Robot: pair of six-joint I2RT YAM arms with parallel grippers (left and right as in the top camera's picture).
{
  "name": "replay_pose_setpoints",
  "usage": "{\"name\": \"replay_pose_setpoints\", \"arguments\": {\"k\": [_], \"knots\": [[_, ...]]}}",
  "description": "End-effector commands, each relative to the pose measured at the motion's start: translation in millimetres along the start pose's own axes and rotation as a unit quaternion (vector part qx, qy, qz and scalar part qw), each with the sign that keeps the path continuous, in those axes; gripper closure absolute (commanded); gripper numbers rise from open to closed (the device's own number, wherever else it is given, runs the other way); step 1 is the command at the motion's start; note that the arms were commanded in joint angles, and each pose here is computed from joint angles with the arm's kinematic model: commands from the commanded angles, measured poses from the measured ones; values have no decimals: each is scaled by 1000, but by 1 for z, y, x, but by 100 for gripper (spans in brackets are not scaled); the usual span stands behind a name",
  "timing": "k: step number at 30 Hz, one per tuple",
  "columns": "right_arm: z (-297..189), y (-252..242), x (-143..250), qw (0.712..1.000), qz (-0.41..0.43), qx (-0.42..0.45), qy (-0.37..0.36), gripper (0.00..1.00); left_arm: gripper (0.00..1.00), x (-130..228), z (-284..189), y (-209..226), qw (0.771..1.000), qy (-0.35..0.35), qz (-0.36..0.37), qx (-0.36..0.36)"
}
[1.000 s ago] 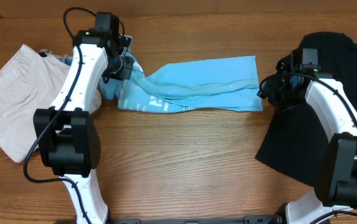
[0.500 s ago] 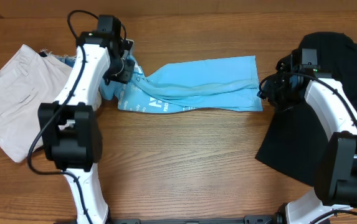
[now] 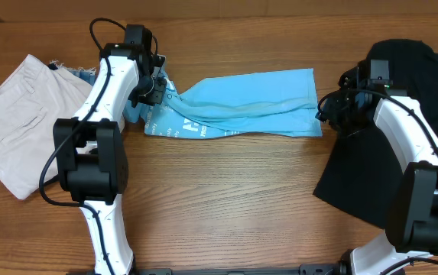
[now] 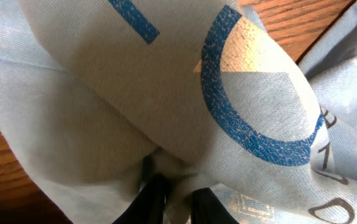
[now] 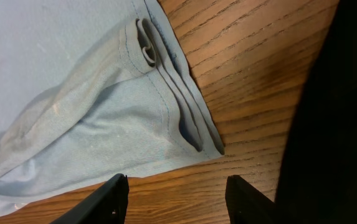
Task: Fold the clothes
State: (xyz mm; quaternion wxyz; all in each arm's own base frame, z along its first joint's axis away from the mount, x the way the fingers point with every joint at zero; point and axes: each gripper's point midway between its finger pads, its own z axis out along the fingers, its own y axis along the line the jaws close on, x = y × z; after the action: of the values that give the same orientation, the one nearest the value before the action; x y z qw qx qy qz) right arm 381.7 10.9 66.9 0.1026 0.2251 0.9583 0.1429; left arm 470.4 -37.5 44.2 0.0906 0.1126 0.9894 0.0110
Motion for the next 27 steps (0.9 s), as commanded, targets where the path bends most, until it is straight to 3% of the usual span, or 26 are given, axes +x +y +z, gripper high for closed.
{"name": "replay_pose_setpoints", "arguments": {"k": [1, 4, 7, 17, 27], "knots": [[0, -2, -3, 1000, 2, 2, -4, 46, 83, -2, -1, 1, 1000, -2, 12, -11], [0, -2, -3, 1000, 2, 2, -3, 46, 84, -3, -2, 7, 1000, -3, 10, -29], [0, -2, -3, 1000, 2, 2, -3, 46, 96, -4, -2, 10, 999, -5, 10, -37], [3, -3, 2, 1000, 2, 4, 3, 46, 96, -29, -69, 9, 999, -38, 2, -38], [31, 10, 16, 998, -8, -68, 3, 46, 95, -16, -72, -14, 1000, -8, 24, -14]]}}
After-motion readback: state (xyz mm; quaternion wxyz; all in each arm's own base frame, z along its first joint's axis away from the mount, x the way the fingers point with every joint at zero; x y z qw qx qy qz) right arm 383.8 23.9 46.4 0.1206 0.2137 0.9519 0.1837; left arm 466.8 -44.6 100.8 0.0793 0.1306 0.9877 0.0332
